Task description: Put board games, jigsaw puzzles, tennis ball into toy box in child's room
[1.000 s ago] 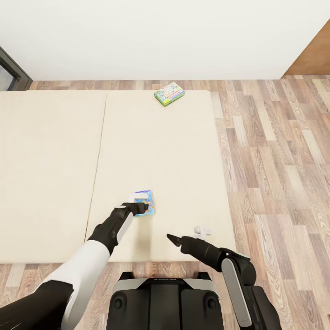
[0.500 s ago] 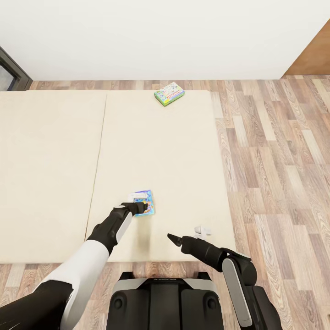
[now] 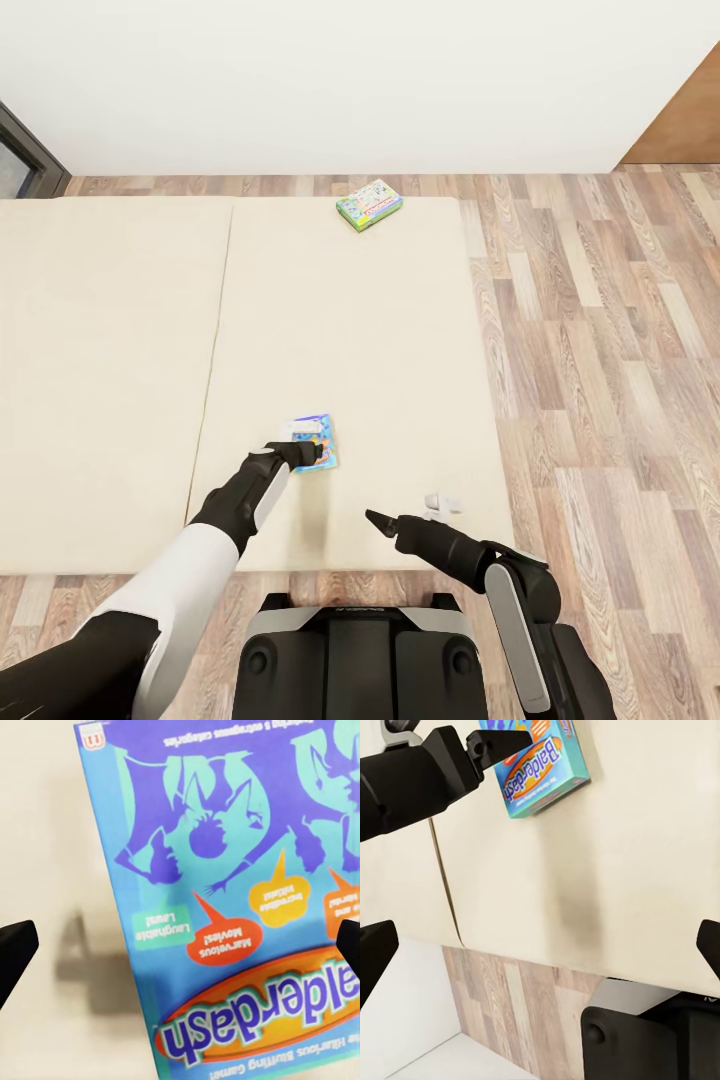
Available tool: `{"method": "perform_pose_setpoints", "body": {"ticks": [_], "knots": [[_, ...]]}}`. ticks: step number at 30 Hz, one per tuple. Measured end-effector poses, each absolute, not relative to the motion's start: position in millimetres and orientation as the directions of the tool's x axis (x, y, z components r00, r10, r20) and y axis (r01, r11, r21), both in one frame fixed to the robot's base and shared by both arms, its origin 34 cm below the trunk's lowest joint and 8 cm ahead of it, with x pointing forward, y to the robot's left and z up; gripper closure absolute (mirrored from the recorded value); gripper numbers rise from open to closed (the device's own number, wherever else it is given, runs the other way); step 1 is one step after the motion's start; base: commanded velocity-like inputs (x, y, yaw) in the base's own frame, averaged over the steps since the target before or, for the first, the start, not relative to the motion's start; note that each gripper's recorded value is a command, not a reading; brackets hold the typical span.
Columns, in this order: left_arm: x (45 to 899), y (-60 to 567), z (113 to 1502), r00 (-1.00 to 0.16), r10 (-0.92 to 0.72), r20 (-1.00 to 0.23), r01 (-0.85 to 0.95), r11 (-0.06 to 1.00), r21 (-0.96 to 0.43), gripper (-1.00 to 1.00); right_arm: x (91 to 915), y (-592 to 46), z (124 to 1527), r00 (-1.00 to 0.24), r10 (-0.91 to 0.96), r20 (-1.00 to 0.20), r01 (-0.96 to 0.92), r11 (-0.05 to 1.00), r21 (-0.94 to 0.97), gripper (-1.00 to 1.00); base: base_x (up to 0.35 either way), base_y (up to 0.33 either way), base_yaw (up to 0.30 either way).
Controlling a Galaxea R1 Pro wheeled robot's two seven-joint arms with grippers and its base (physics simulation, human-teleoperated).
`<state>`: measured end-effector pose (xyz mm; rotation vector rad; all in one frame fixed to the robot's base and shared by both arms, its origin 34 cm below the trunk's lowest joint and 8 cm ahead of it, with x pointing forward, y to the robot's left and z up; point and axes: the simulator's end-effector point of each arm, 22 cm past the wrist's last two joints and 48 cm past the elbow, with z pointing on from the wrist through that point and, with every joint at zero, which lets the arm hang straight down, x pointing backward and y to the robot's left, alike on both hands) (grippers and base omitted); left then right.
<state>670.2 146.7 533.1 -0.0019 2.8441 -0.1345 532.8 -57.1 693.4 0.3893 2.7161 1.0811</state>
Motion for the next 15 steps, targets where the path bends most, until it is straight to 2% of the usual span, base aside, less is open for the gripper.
{"method": "perform_pose_setpoints", "body": {"ticks": [11, 15], "knots": [[670, 146, 533, -0.957, -0.014, -0.29, 0.014, 0.996, -0.094, -1.0, 534, -67, 691, -0.941, 0.328, -0.079, 0.187, 0.703, 0.686, -1.0, 0.0, 0.0, 0.0], [670, 146, 533, -0.957, -0.014, -0.29, 0.014, 0.995, -0.094, -1.0, 538, -69, 697, -0.935, 0.345, -0.082, 0.185, 0.672, 0.717, -1.0, 0.0, 0.0, 0.0]]}}
